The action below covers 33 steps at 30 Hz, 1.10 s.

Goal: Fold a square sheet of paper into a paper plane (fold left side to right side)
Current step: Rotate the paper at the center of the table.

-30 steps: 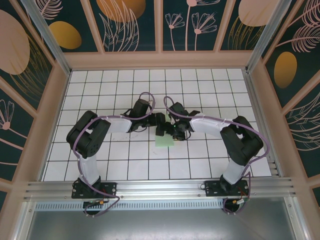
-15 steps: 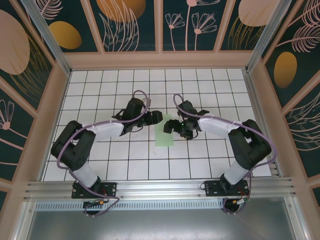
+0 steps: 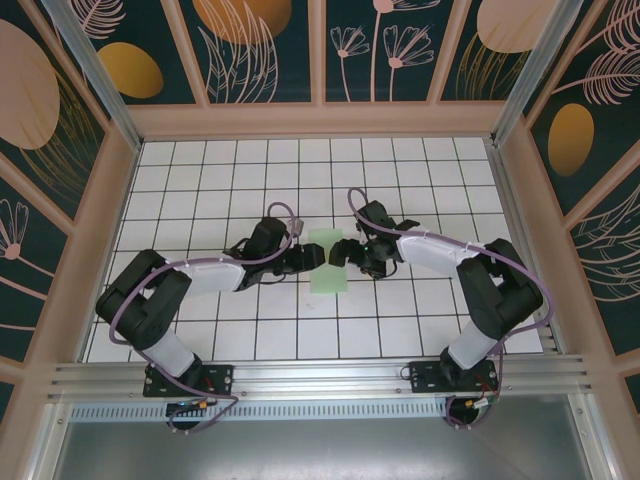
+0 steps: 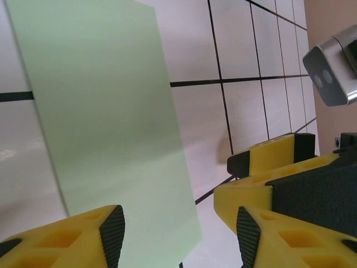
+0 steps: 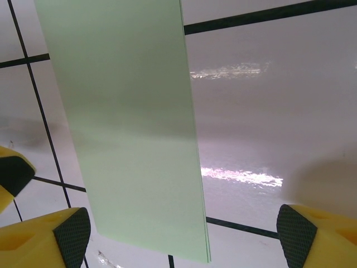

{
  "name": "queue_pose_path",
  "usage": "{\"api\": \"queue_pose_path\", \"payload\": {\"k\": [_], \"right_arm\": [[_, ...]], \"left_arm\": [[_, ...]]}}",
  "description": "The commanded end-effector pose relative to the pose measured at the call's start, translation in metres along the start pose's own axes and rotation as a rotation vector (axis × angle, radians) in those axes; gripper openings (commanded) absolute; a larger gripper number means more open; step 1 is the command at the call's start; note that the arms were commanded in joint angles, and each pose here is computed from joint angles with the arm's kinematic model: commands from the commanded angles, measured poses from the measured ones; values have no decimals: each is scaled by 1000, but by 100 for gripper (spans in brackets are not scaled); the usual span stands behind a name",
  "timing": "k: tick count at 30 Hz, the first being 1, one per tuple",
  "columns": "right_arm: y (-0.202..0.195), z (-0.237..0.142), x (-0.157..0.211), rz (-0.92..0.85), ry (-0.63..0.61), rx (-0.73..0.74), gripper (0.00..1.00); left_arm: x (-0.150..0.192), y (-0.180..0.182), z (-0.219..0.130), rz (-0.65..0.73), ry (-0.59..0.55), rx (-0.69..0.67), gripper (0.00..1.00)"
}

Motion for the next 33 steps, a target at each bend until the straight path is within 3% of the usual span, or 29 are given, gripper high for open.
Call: {"api": "queue_pose_path", "payload": {"k": [1,33], "right_arm": [[0,-2,-2,-2,4,-2,87],[20,17,-9,12,23,-44,78]], "left_arm": [[1,0,9,-8,9,10,56],[28,38,17,-33,57,-109,48]]}}
Point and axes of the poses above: each hand's point on the last joint's axis, 136 mm out from that joint toward the fingers, its own z axis out along the fingers, its own y axis along the line the jaws close on, x = y × z, the point moved 2 cm from there along -z, back along the fingers, and after that the axes turned 1 degree about z, right-handed, at the moved point
